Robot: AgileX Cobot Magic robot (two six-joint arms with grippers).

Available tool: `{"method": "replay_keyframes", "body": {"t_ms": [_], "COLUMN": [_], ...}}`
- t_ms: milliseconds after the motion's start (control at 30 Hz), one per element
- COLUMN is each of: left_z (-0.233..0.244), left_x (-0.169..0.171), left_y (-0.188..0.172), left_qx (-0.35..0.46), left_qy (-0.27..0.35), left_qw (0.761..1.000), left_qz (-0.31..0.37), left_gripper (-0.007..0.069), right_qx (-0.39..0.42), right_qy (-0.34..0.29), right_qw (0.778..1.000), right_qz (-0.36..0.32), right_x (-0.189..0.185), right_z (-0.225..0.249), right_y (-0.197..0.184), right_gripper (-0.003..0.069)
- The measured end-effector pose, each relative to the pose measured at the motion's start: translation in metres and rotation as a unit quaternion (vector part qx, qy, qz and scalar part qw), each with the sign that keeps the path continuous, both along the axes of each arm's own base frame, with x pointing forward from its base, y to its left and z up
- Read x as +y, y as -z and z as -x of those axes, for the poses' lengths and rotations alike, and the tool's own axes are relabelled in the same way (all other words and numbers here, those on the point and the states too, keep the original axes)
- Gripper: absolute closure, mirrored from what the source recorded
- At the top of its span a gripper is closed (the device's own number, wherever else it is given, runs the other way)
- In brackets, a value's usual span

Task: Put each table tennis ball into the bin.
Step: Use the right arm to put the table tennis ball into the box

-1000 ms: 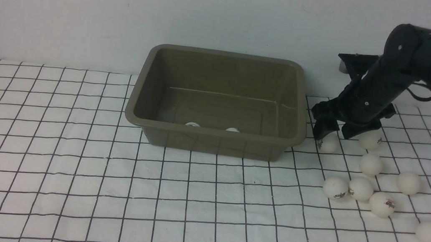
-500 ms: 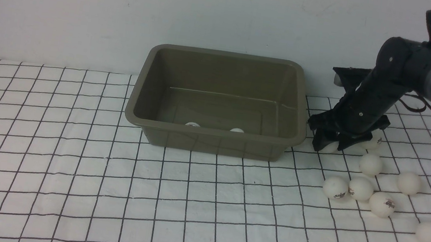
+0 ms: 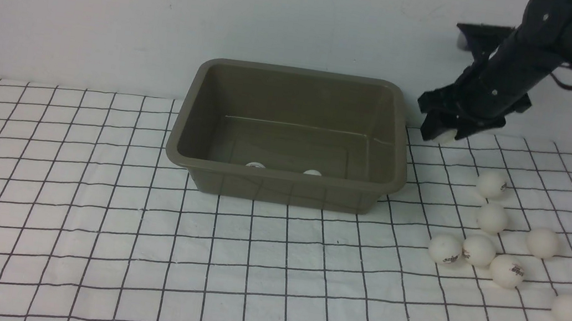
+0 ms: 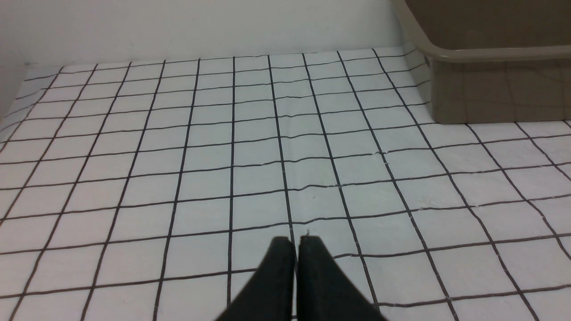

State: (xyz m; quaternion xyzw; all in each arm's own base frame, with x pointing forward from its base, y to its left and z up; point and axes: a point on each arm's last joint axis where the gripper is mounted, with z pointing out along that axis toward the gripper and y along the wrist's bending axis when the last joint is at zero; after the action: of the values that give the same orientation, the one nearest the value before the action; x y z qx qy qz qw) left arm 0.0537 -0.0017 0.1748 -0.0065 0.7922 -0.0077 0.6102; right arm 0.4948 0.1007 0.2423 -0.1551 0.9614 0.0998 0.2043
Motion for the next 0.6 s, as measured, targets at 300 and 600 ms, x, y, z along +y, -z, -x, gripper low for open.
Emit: {"method": "replay_keyframes", "body": {"t_ms": [300, 600], "left_z": [0.000, 0.000], "left_x": [0.000, 0.000], "left_y": [0.000, 0.000], "left_qx": [0.000, 0.000], "left_qy": [0.000, 0.000], "left_qw": [1.000, 1.000], "left_qz": [0.000, 0.000], "left_gripper": [0.0629, 0.0629], "right_qx": [-0.020, -0.011], "right_qy": [-0.099, -0.148], "right_qw": [0.993, 0.989], "right_qz": [-0.056, -0.019], "right_x": [0.069, 0.113], "right_z": [0.022, 0.028], "right_y": [-0.023, 0.011], "right_gripper": [0.0295, 0.0295]}}
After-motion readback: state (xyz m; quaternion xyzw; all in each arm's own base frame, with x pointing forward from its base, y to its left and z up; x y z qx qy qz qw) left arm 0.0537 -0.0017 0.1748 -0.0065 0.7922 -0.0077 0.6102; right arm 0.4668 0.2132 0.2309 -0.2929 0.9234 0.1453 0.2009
